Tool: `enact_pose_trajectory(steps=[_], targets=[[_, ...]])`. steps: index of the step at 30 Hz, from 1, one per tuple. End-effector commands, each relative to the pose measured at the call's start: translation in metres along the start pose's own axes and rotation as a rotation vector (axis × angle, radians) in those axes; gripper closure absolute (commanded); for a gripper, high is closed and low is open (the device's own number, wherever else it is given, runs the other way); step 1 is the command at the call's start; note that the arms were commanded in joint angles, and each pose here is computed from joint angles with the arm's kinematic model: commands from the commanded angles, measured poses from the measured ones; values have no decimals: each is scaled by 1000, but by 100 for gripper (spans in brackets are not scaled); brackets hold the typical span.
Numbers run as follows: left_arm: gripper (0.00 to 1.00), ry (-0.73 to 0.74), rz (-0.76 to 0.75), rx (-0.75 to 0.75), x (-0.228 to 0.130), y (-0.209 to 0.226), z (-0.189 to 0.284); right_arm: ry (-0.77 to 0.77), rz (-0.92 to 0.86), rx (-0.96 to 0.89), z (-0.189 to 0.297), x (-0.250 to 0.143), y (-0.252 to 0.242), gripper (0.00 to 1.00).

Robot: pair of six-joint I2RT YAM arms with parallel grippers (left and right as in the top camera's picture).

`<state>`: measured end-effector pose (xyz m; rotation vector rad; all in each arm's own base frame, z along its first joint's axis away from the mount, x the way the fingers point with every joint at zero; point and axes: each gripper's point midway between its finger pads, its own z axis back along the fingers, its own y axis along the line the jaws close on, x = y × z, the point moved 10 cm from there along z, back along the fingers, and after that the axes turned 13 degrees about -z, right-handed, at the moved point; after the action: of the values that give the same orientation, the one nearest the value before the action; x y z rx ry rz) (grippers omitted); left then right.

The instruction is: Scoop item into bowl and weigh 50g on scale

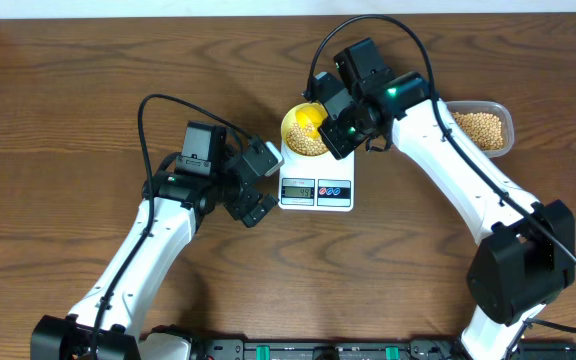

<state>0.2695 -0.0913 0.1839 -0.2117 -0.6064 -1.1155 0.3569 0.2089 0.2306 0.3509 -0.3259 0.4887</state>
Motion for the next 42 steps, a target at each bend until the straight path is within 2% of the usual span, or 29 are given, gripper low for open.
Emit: enact_pose_trajectory(steps=[1, 42], targets=[[3, -18, -15, 3, 1, 0, 4, -52, 24, -13, 16, 7, 3, 99], [2, -18, -15, 3, 1, 0, 4, -70, -25, 23, 19, 9, -7, 99]])
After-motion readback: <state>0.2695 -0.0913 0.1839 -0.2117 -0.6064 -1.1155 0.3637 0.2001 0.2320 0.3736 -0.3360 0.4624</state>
